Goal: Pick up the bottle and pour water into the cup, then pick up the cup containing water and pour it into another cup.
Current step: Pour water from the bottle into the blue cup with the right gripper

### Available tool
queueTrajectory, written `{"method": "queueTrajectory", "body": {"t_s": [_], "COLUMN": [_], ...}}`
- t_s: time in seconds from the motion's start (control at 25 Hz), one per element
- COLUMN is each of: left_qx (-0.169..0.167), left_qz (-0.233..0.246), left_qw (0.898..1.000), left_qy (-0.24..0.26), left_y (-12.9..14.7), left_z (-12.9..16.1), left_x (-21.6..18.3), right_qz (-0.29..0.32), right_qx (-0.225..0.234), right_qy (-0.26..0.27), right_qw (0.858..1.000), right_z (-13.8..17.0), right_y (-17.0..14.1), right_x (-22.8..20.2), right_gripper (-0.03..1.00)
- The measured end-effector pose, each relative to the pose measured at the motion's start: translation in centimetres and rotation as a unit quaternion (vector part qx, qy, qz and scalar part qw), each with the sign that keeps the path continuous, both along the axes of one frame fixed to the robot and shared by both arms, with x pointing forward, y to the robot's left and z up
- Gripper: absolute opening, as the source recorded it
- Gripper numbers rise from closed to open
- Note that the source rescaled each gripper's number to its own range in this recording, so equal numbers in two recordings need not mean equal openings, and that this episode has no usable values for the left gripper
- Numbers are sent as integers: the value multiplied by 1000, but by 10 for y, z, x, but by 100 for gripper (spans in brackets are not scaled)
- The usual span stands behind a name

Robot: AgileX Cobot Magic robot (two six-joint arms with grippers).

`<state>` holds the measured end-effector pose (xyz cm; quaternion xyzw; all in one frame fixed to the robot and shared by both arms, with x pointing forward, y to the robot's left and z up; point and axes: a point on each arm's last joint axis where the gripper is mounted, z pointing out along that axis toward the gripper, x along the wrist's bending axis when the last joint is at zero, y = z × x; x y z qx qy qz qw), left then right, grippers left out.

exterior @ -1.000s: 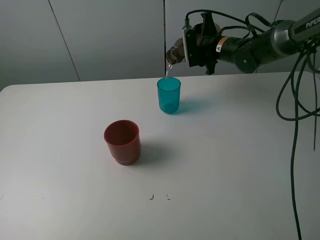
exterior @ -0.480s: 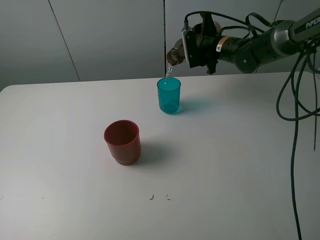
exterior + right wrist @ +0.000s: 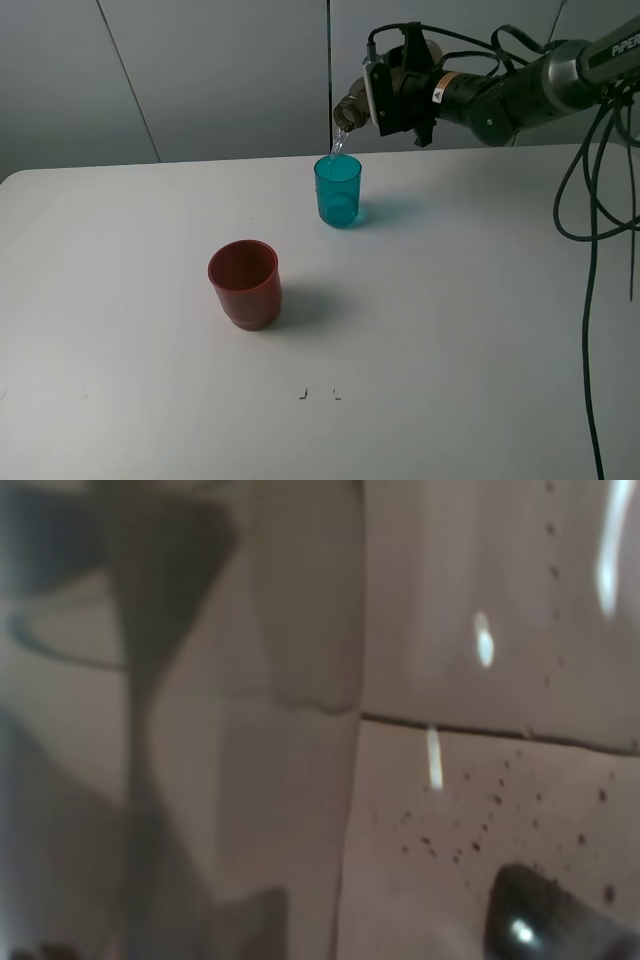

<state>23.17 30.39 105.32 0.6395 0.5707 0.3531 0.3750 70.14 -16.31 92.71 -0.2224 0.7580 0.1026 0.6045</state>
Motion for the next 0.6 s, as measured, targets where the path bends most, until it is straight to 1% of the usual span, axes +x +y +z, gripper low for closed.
{"method": "queueTrajectory", "body": {"t_s": [0.6], "left_qx": [0], "left_qz": [0], "left_qw": [1000], "left_qy": [0], "left_y": [0], "left_z": [0], "left_x": [0], "right_qz": [-1], "right_qx": [-7], "right_qy": [-15], "right_qw": [1000], "right_z": [3], "right_y": [0], "right_x": [1], "right_gripper": [0]}}
